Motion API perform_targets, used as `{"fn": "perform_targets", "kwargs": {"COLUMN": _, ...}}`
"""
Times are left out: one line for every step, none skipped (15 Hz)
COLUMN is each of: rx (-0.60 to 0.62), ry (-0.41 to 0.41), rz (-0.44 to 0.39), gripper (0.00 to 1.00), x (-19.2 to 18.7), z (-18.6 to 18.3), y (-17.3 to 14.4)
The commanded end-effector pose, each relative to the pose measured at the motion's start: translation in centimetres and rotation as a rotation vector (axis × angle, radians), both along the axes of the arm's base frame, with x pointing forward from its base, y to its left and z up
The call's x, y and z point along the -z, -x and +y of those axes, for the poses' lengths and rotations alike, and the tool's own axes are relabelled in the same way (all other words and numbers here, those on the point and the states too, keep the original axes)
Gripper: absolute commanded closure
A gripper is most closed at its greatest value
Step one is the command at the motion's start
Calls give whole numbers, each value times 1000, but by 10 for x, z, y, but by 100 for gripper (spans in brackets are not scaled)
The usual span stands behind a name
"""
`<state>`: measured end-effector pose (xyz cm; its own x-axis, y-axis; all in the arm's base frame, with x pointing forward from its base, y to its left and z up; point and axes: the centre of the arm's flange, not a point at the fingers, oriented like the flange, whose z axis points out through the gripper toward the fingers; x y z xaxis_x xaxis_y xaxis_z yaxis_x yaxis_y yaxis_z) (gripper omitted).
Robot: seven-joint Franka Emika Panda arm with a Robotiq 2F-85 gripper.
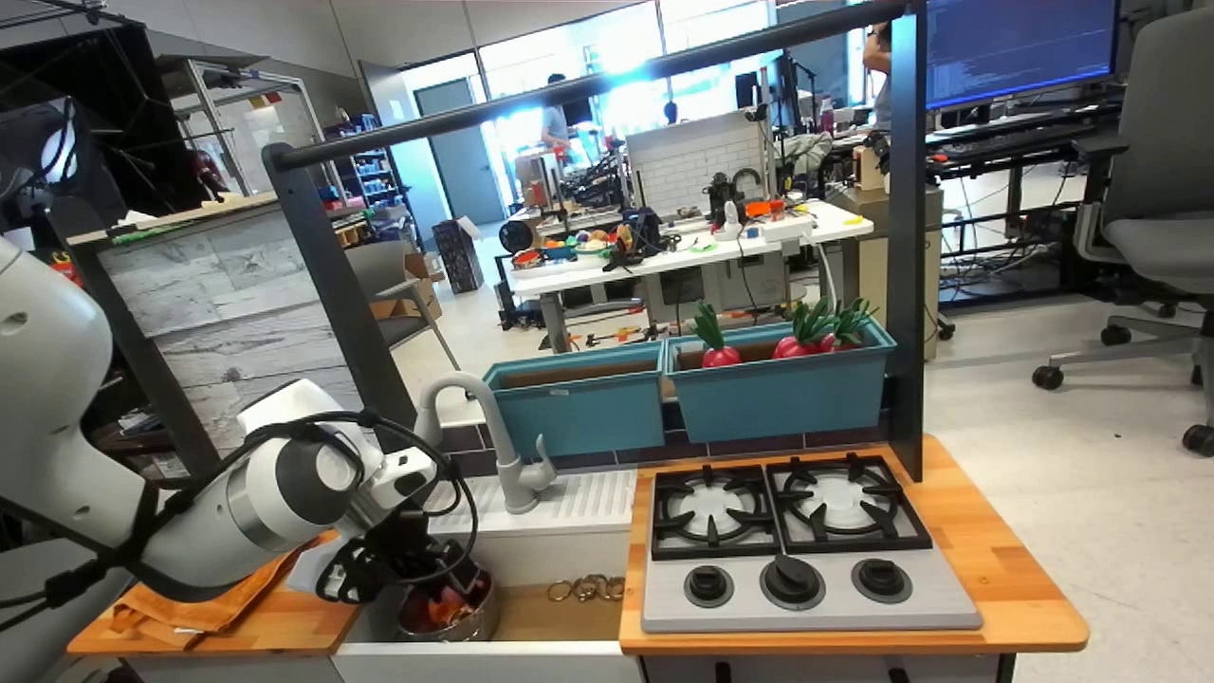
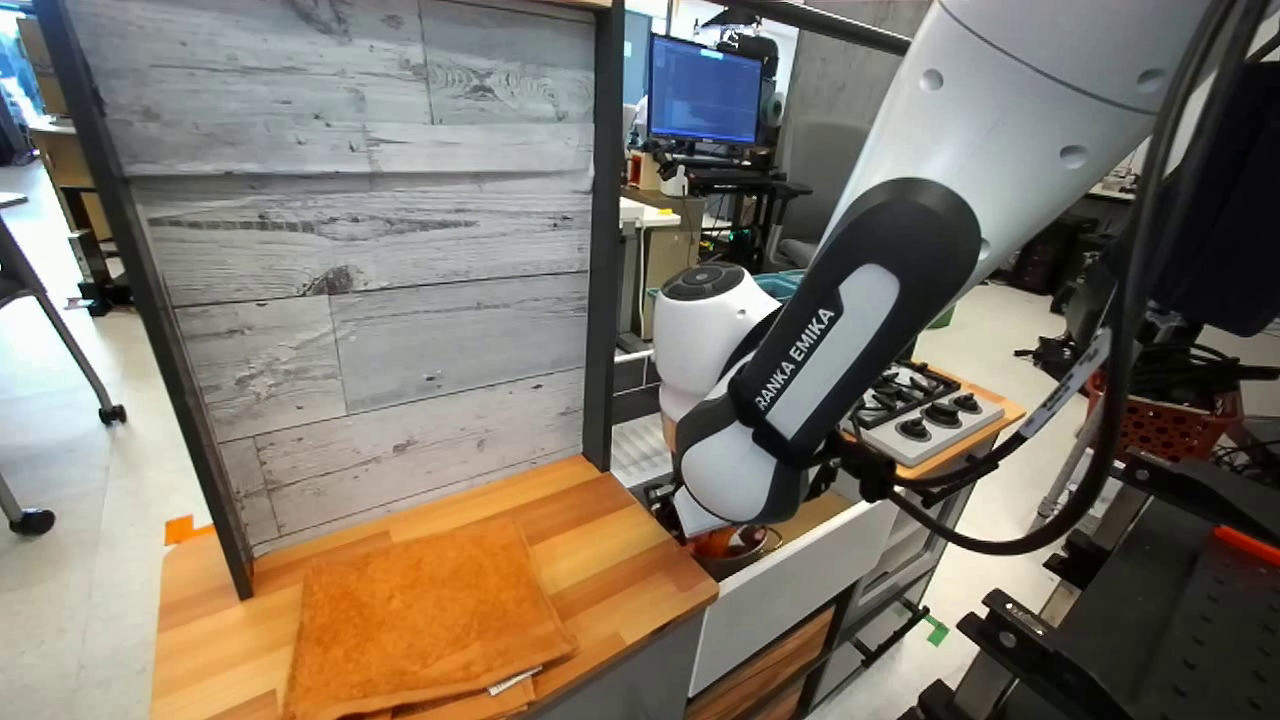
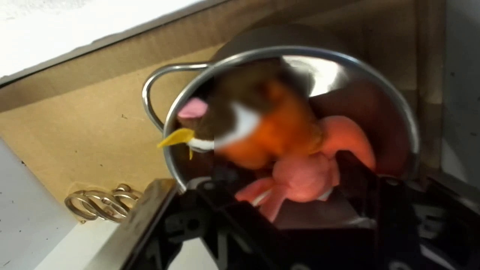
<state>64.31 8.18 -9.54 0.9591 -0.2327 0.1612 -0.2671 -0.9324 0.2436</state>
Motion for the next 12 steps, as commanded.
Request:
{"fn": "perform_targets", "kwargs": {"rx": -9, "ry": 2, "rz": 28, "gripper": 0, "x": 7, "z": -2, "y": 14}}
{"fn": "perform_targets", "kwargs": {"rx": -7, "ry": 7, "rz": 31, "gripper": 0, "x": 10, "z": -3, "y": 15}}
{"fn": "perform_targets", "kwargs": {"rx": -4, "ry": 11, "rz": 34, "gripper": 0, "x": 13, "z": -3, "y": 14}}
{"fn": "perform_targets", "kwargs": {"rx": -5, "ry": 12, "rz": 36, "gripper": 25, "x": 14, "z": -3, "y": 15}}
{"fn": "perform_targets", "kwargs": {"rx": -7, "ry": 10, "rz": 35, "gripper": 25, "x": 13, "z": -3, "y": 15}}
{"fn": "perform_targets", "kwargs": {"rx": -11, "ry": 7, "rz": 31, "gripper": 27, "x": 12, "z": -3, "y": 15}}
{"fn": "perform_targets", "kwargs": {"rx": -12, "ry": 6, "rz": 32, "gripper": 34, "x": 12, "z": -3, "y": 16}}
{"fn": "perform_targets", "kwargs": {"rx": -14, "ry": 3, "rz": 28, "gripper": 43, "x": 11, "z": -2, "y": 16}}
{"fn": "perform_targets", "kwargs": {"rx": -15, "ry": 0, "rz": 26, "gripper": 50, "x": 10, "z": -2, "y": 16}}
{"fn": "perform_targets", "kwargs": {"rx": -19, "ry": -5, "rz": 19, "gripper": 57, "x": 7, "z": -1, "y": 17}}
{"fn": "perform_targets", "kwargs": {"rx": -27, "ry": -7, "rz": 15, "gripper": 65, "x": 3, "z": 0, "y": 17}}
{"fn": "perform_targets", "kwargs": {"rx": -34, "ry": -13, "rz": 17, "gripper": 71, "x": -5, "z": 1, "y": 19}}
